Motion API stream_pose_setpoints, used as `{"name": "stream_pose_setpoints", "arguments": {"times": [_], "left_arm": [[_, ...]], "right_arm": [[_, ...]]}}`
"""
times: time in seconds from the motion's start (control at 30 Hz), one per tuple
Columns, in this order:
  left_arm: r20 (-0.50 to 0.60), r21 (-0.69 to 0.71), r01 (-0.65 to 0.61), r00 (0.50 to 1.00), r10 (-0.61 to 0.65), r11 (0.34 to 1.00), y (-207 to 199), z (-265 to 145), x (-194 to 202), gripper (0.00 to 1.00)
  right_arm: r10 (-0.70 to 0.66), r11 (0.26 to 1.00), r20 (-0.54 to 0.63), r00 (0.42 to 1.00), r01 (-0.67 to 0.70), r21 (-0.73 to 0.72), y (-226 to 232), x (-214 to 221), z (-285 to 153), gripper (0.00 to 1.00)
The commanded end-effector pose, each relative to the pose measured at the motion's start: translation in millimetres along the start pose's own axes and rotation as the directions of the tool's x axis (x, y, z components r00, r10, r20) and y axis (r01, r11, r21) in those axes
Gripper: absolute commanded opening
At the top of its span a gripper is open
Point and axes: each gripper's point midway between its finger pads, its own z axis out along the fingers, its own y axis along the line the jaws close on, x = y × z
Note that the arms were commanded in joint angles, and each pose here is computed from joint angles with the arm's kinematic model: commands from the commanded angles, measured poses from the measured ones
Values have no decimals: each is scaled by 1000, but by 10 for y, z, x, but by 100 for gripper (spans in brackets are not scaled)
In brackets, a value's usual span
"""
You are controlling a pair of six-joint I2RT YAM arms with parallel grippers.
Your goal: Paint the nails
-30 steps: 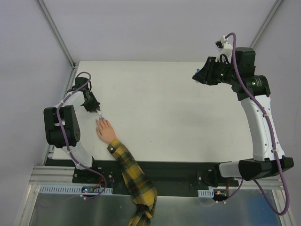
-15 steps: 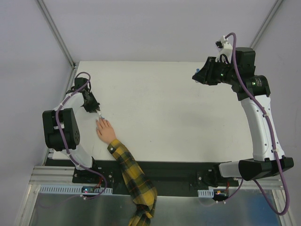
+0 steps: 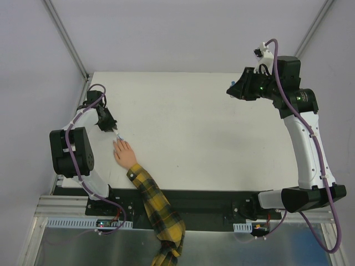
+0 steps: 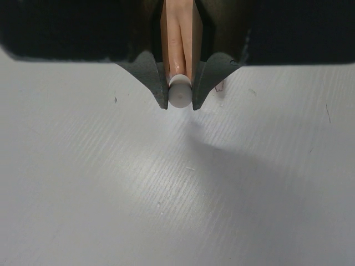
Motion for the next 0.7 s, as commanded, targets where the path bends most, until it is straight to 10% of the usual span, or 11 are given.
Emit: {"name": "stream_pose_setpoints", "arguments": {"times": [0.0, 0.67], "left_arm": [[8, -18, -6, 1000, 6, 1000, 28, -42, -97, 0], [-4, -37, -27, 1000, 27, 999, 66, 45, -125, 0]], "right_arm": [[-9, 999, 45, 999, 10, -30, 72, -114, -47, 0], [-1, 1000, 37, 999, 2, -28, 53, -102, -18, 0]]}}
